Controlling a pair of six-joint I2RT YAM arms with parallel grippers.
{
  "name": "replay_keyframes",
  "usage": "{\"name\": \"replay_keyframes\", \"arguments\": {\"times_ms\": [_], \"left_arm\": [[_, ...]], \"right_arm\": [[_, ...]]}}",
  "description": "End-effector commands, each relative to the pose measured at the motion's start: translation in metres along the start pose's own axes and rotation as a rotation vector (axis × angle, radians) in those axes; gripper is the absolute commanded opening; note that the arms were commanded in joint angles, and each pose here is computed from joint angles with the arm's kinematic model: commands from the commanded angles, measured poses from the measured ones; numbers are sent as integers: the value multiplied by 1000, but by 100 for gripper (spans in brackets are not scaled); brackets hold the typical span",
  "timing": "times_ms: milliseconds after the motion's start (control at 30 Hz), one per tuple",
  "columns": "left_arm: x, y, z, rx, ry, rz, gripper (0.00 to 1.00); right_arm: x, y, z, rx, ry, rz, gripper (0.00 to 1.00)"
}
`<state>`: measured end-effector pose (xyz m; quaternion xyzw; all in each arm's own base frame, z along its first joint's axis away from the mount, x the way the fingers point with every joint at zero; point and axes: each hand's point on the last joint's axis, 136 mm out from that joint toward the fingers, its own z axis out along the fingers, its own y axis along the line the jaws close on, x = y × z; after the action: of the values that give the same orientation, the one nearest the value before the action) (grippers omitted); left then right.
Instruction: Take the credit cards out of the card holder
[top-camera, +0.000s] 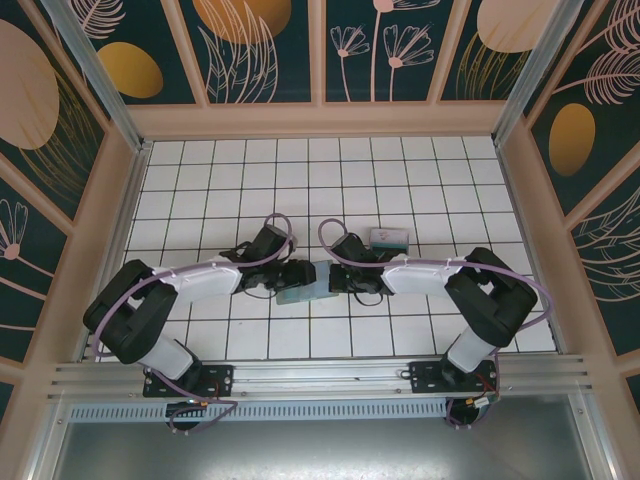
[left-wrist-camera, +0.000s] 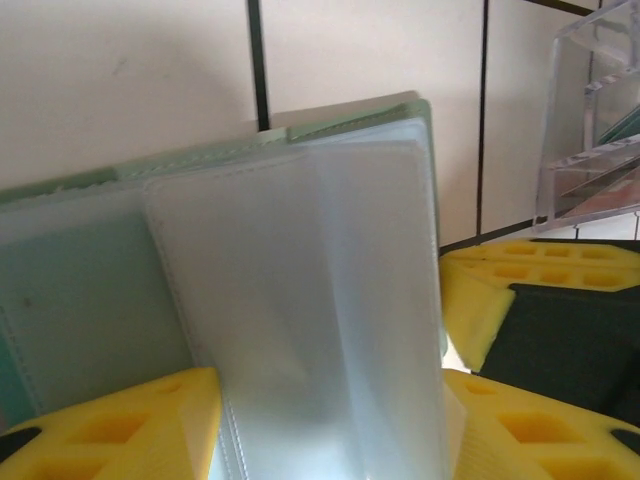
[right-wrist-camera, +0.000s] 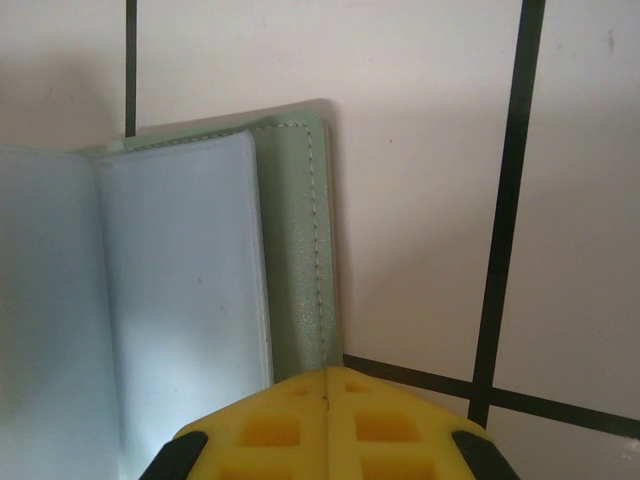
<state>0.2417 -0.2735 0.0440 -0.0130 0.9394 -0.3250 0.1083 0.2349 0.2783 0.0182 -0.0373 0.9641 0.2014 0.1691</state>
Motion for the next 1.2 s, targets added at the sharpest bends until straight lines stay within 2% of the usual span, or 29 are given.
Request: {"name": "replay_keyframes", "arguments": {"times_ms": [0, 200, 400, 500, 633, 767, 933, 1167], "left_arm": [[-8, -22, 2, 63, -5, 36, 57], [-14, -41, 3, 122, -5, 47, 54], [-23, -68, -10, 213, -33, 55, 53], [-28, -72, -19, 211, -58, 58, 53], [-38, -56, -35, 126, -130, 43, 53], [-39, -16, -45, 9, -164, -2, 53], [-22, 12, -40, -52, -123, -26, 54], [-12, 21, -29, -54, -86, -43, 54]], "right_arm": [[11, -16, 6, 45, 32, 31, 0], [10, -18, 4, 35, 23, 56, 0], [11, -21, 4, 31, 24, 71, 0], [10, -21, 4, 29, 24, 72, 0], [8, -23, 2, 41, 15, 71, 0], [-1, -25, -9, 56, -21, 69, 0], [-11, -23, -21, 68, -42, 44, 0], [-5, -30, -17, 74, -30, 50, 0]]}}
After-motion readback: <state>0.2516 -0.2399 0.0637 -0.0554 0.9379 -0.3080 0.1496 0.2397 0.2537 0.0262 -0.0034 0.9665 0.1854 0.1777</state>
